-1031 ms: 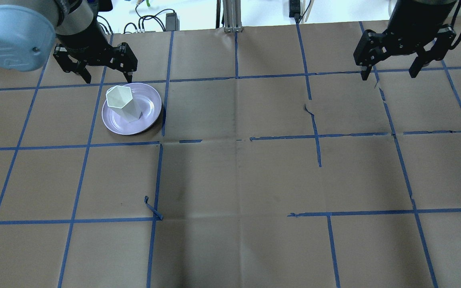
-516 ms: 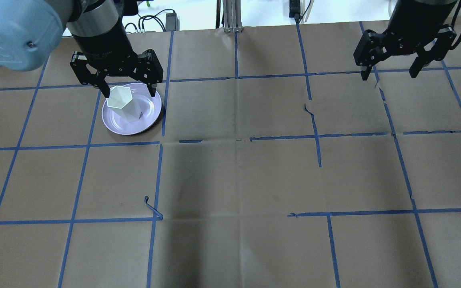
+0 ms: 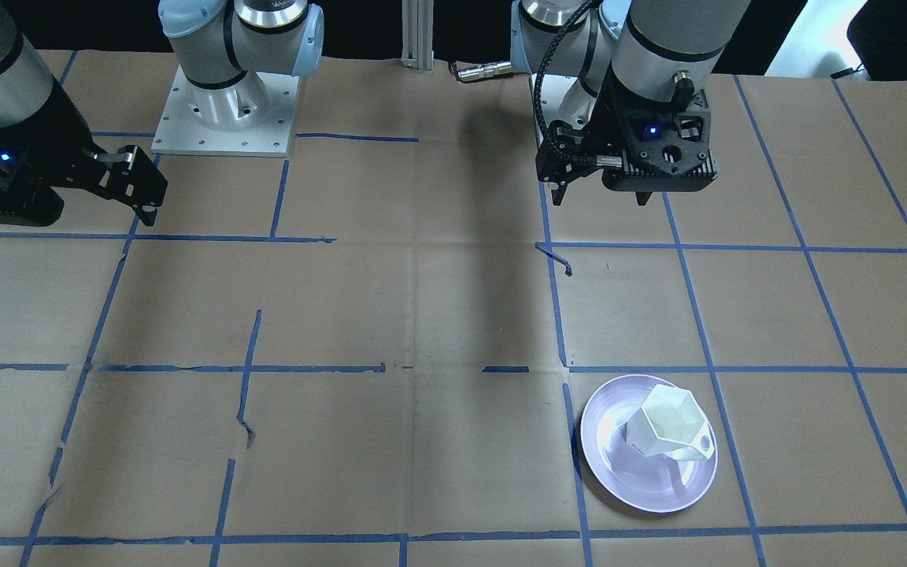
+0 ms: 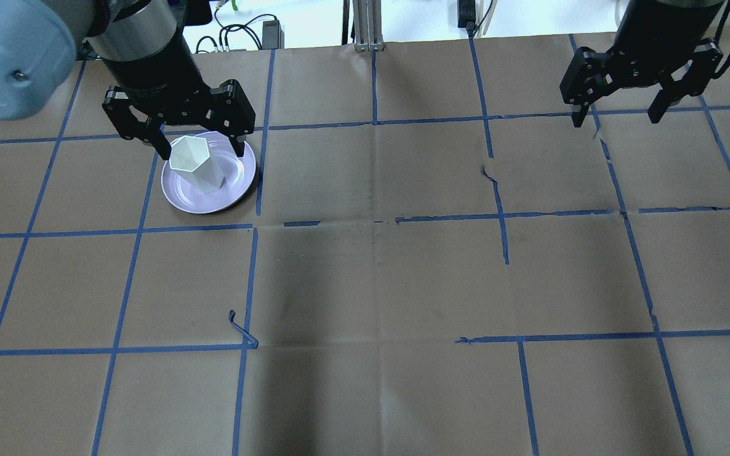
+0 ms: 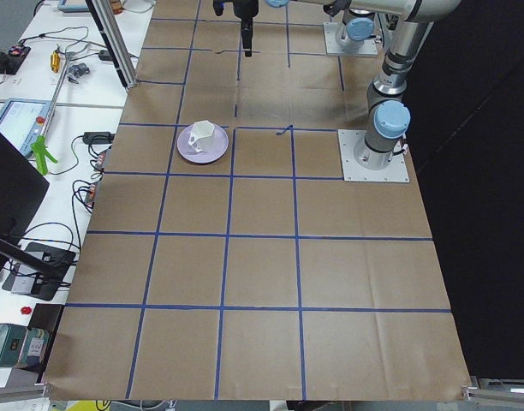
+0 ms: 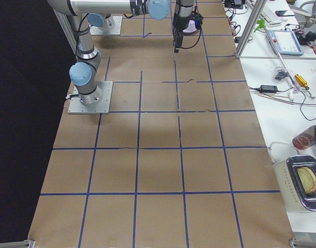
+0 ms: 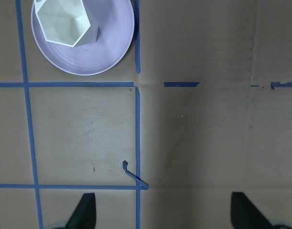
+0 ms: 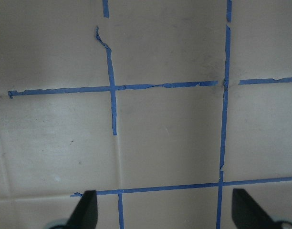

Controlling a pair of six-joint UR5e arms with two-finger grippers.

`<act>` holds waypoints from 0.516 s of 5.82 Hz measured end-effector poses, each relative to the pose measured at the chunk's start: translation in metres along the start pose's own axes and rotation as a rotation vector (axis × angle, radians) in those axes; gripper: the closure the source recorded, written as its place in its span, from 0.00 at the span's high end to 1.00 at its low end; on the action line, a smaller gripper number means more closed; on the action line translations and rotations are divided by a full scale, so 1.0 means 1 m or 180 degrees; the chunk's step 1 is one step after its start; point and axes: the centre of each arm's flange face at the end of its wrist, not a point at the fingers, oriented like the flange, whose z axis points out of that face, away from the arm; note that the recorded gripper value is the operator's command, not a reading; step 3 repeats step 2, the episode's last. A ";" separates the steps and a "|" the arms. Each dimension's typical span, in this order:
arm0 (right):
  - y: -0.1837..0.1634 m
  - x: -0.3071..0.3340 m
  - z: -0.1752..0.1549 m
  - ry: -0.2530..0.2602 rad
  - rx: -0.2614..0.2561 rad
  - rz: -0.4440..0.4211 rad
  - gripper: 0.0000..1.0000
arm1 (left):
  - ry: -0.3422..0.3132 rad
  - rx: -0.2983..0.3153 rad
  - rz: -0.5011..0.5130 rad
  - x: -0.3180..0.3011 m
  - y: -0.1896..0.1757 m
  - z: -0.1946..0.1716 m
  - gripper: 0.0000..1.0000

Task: Flip cup and place on plate
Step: 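Open the left gripper and raise it above the cup on the plate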

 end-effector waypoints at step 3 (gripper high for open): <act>0.000 0.000 0.000 0.0000 0.0000 0.0000 1.00 | -0.0010 0.0011 -0.0002 -0.001 0.000 -0.001 0.99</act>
